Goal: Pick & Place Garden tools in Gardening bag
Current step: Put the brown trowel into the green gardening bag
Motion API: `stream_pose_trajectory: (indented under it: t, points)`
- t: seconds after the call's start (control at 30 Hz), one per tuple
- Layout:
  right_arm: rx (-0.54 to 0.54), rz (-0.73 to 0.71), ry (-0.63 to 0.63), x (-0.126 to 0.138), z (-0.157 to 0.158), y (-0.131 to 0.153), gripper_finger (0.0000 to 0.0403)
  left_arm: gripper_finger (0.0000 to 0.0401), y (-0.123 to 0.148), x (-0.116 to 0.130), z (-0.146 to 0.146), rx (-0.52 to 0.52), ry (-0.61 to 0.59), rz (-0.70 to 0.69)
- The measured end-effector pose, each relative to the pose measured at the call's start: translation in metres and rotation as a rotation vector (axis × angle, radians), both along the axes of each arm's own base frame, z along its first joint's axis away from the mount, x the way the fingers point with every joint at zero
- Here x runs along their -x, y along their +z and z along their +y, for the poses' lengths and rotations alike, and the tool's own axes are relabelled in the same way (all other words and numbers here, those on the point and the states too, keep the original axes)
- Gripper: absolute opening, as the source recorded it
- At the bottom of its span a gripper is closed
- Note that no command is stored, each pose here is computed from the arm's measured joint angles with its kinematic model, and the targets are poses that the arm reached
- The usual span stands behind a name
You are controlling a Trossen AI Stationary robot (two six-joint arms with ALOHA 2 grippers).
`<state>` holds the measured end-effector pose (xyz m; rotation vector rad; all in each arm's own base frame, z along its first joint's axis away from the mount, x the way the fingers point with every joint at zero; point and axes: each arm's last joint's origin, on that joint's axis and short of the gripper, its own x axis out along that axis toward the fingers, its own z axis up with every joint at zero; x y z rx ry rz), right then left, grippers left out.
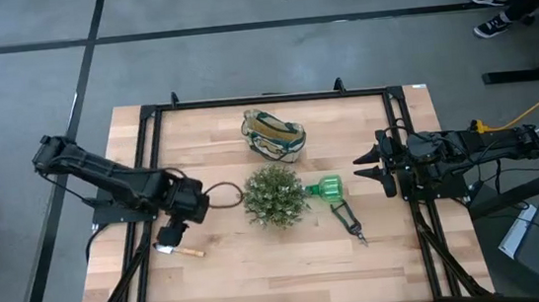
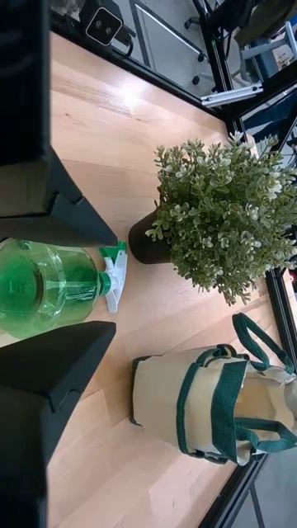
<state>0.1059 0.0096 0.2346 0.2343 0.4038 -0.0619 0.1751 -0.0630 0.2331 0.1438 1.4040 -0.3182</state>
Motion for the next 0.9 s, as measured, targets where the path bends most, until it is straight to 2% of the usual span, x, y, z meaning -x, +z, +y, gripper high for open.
stream_pose_trajectory:
  t: [0.4,0.57,0.77,0.9]
  points:
    - [0.000,0.000,0.000,0.000,0.000,0.000,0.0160,0.0182,-0.029,0.030,-0.041,0.011,-0.022,0.070]
    - [0.000,0.000,0.000,0.000,0.000,0.000,0.0160,0.0182,-0.032,0.036,-0.062,0.058,-0.043,-0.008]
    - [0.000,0.000,0.000,0.000,0.000,0.000,0.0160,0.0182,-0.038,0.042,-0.078,0.022,-0.042,-0.166]
    - [0.000,0.000,0.000,0.000,0.000,0.000,0.0160,0.0182,-0.050,0.049,-0.082,0.030,0.010,-0.193]
